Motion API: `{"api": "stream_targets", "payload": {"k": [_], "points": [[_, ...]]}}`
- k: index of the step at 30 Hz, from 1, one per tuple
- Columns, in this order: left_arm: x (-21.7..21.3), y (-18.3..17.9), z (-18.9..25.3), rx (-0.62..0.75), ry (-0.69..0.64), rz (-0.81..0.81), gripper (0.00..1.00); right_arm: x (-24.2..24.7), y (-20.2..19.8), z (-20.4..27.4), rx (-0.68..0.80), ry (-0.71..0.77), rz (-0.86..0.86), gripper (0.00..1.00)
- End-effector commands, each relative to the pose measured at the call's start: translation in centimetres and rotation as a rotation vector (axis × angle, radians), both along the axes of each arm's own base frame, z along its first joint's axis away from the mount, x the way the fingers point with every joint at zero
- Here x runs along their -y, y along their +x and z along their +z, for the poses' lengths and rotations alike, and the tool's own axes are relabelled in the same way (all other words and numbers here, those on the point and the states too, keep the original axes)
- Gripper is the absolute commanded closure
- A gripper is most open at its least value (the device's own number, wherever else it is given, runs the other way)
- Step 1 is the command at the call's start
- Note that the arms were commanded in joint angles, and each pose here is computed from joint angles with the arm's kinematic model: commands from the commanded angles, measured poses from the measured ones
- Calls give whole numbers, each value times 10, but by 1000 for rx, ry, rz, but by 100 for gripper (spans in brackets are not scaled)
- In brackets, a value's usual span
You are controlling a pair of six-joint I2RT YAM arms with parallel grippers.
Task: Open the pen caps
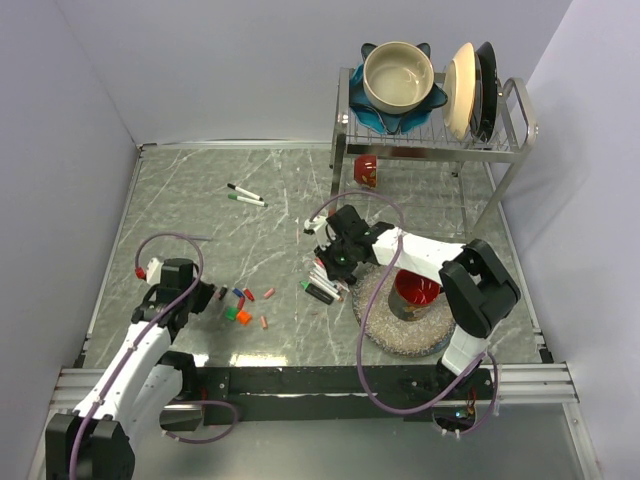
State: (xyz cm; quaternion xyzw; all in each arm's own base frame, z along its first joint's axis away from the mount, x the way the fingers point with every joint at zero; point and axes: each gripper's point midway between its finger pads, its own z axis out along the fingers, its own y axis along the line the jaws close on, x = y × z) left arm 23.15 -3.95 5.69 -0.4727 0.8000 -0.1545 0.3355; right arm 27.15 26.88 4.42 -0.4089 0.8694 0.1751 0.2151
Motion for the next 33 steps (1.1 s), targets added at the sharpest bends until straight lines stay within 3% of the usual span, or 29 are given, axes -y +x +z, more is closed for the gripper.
{"api": "stream_targets", "payload": {"k": [1, 10, 23, 28, 33], "points": [[-8, 1, -3, 2, 19, 36, 92, -4, 10, 8, 30, -7, 9, 79], [-9, -1, -11, -26, 27, 39, 82, -7, 9, 13, 30, 7, 24, 73], [-9, -3, -14, -70, 27, 41, 77, -7, 8, 27, 49, 32, 34, 65], [-8, -3, -12, -67, 22, 41, 65, -10, 4, 38, 61, 59, 66, 63], [-7, -4, -12, -73, 18, 39, 60, -11, 2, 48, 77, 84, 78, 62]]}}
